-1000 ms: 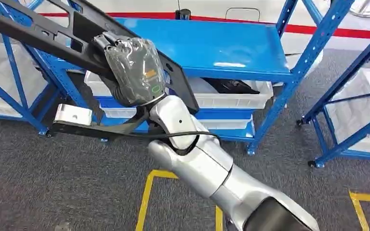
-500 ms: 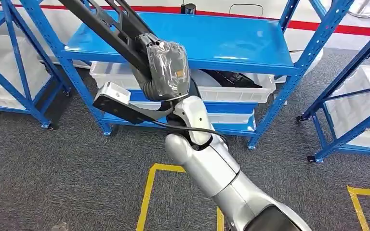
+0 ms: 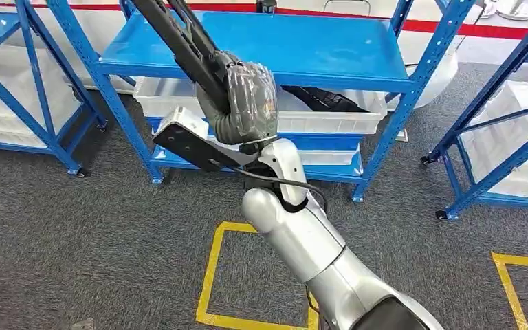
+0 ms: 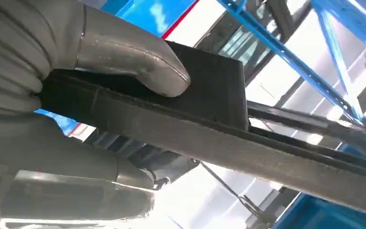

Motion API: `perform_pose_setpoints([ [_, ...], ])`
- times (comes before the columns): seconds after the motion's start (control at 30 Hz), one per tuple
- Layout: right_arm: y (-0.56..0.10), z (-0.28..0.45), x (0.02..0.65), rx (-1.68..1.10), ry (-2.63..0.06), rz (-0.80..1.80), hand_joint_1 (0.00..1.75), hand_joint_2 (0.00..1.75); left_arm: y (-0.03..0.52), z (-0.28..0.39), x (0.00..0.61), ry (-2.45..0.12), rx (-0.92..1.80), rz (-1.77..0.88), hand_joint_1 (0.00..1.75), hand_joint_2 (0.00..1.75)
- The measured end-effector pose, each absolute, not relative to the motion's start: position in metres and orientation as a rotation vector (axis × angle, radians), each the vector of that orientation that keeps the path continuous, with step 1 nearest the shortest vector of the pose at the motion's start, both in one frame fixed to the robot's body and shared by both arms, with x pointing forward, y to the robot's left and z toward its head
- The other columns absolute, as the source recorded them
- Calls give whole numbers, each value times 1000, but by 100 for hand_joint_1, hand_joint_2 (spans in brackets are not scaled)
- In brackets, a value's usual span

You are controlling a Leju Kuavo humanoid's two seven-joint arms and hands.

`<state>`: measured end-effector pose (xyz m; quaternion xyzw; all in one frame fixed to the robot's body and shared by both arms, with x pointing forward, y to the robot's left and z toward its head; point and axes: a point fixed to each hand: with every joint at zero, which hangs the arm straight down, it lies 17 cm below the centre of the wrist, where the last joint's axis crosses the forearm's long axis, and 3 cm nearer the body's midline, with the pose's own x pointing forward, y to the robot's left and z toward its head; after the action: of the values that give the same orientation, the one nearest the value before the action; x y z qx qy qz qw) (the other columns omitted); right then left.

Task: Take the parts from the cabinet and place them on the table.

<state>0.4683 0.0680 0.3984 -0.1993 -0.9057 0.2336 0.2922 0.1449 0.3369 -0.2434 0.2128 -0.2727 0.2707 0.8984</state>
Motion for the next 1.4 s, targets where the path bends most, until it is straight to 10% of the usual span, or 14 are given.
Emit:
perform_pose_setpoints([
  [1.4,111,386,444,-349,-2434,731,175,175,349,-242,125,-522,541,669,0,175],
])
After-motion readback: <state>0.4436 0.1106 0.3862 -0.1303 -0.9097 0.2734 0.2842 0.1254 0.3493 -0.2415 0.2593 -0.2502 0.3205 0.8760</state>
